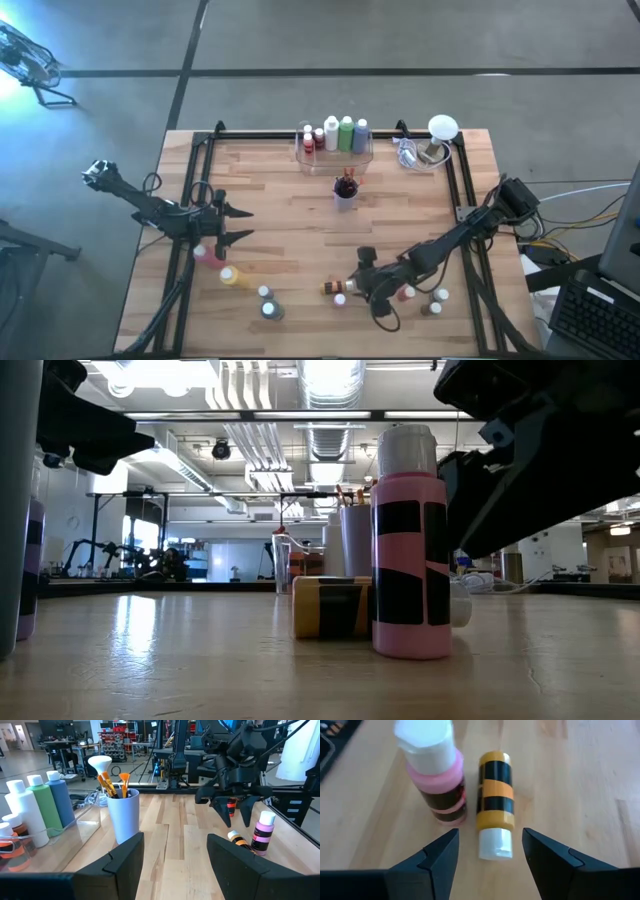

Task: Pick & Place Paint Supplies
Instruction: Put the yellow black paint bottle into the transparent bin

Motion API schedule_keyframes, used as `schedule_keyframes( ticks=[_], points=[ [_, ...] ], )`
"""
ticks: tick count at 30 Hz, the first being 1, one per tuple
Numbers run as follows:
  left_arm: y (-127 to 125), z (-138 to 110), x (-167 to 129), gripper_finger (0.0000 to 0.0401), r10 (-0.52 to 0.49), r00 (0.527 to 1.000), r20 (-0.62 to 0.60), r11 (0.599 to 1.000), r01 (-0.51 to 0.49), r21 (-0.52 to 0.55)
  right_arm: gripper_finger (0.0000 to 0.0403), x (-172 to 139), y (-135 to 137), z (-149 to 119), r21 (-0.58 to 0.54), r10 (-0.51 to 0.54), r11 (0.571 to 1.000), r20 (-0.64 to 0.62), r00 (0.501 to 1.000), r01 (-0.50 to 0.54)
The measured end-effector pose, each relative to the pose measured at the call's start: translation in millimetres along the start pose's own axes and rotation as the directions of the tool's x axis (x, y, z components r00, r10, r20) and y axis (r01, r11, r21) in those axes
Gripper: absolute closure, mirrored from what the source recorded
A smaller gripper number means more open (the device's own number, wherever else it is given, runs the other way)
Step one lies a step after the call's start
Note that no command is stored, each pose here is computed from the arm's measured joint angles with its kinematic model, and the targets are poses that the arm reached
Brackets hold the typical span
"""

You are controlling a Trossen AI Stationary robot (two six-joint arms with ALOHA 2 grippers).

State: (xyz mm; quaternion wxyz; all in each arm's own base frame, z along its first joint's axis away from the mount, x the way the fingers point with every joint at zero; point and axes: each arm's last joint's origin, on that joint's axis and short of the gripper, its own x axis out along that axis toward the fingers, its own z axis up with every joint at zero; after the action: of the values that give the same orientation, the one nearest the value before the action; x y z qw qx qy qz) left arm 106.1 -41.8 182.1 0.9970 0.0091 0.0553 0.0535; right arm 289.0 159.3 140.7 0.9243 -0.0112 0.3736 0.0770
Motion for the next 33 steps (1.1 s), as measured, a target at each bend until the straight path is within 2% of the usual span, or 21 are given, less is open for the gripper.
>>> schedule_keyframes(
  ticks=[8, 15, 21, 33],
  points=[
    [0, 1, 0, 0.0178, 0.0, 1.0, 0.006, 1.0, 0.0, -0.004, 0.0188, 1, -1, 1, 0.015, 0.014, 1.0, -0.001, 1.0, -0.014],
    [0, 2, 0, 0.0178, -0.001, 1.0, 0.013, 1.0, 0.001, -0.003, 0.0188, 27, -4, -9, 0.04, 0.048, 0.998, -0.071, 0.996, -0.045],
    [0, 1, 0, 0.0178, -0.001, 1.0, 0.012, 1.0, 0.001, -0.002, 0.0186, 26, -4, -3, 0.028, 0.051, 0.998, -0.05, 0.997, -0.05],
    [0, 1, 0, 0.0178, -0.001, 1.0, 0.012, 1.0, 0.001, -0.002, 0.0221, 34, -9, -8, 0.041, 0.058, 0.998, -0.075, 0.995, -0.055]
  ],
)
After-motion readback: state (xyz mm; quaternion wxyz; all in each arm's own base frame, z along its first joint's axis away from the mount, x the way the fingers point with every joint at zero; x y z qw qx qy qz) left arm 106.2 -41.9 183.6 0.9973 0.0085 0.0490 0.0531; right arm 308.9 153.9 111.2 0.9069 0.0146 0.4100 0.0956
